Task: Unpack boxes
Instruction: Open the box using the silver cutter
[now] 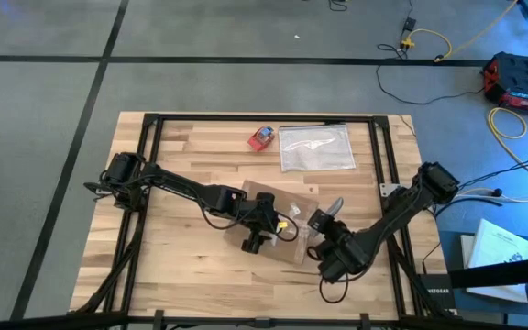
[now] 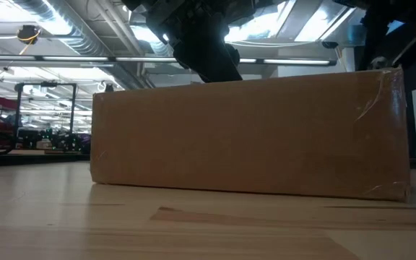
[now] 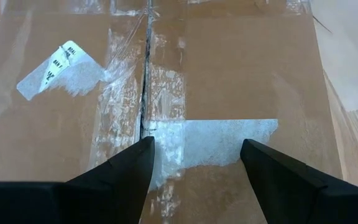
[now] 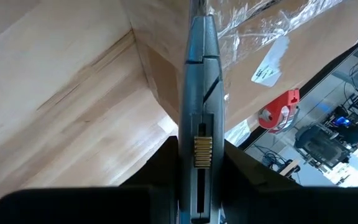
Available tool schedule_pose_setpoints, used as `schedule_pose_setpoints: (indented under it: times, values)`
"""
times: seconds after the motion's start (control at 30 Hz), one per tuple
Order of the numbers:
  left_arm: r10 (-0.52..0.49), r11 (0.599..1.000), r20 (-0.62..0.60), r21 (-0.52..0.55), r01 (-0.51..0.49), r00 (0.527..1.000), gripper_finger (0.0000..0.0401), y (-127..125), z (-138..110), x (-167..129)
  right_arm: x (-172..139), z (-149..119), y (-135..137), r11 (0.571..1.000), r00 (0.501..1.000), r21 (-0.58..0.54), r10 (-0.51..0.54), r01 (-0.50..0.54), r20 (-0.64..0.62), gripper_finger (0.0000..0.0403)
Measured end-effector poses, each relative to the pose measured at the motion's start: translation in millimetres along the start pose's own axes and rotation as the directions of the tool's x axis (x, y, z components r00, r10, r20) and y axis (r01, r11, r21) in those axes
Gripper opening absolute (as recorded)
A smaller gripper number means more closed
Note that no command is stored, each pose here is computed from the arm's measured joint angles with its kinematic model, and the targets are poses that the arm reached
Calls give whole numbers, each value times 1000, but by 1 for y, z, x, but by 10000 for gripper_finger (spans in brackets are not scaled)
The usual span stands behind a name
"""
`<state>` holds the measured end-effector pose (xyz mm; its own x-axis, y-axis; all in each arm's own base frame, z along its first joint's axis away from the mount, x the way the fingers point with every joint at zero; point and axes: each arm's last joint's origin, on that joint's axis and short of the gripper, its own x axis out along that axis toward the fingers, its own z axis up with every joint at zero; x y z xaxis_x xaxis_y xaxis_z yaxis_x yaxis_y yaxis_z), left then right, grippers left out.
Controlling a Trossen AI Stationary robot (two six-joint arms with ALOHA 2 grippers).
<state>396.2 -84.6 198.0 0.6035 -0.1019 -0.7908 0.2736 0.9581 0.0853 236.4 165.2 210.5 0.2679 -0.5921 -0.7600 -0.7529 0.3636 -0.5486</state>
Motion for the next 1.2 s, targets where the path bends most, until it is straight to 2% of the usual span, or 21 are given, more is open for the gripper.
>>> schedule_pose_setpoints:
  times: [0.53,1.13,1.2]
  values:
    - [-13,1000,3,17,13,1000,235,-7,1,0,4,-3,-5,999,999,9,-30,31,-37,61]
    - [-25,999,6,26,25,1000,235,-16,2,-1,30,-16,-35,991,990,117,-54,69,-128,61]
    - [-25,1000,6,19,25,1000,235,-16,2,-1,30,-17,-35,985,989,156,-49,70,-138,61]
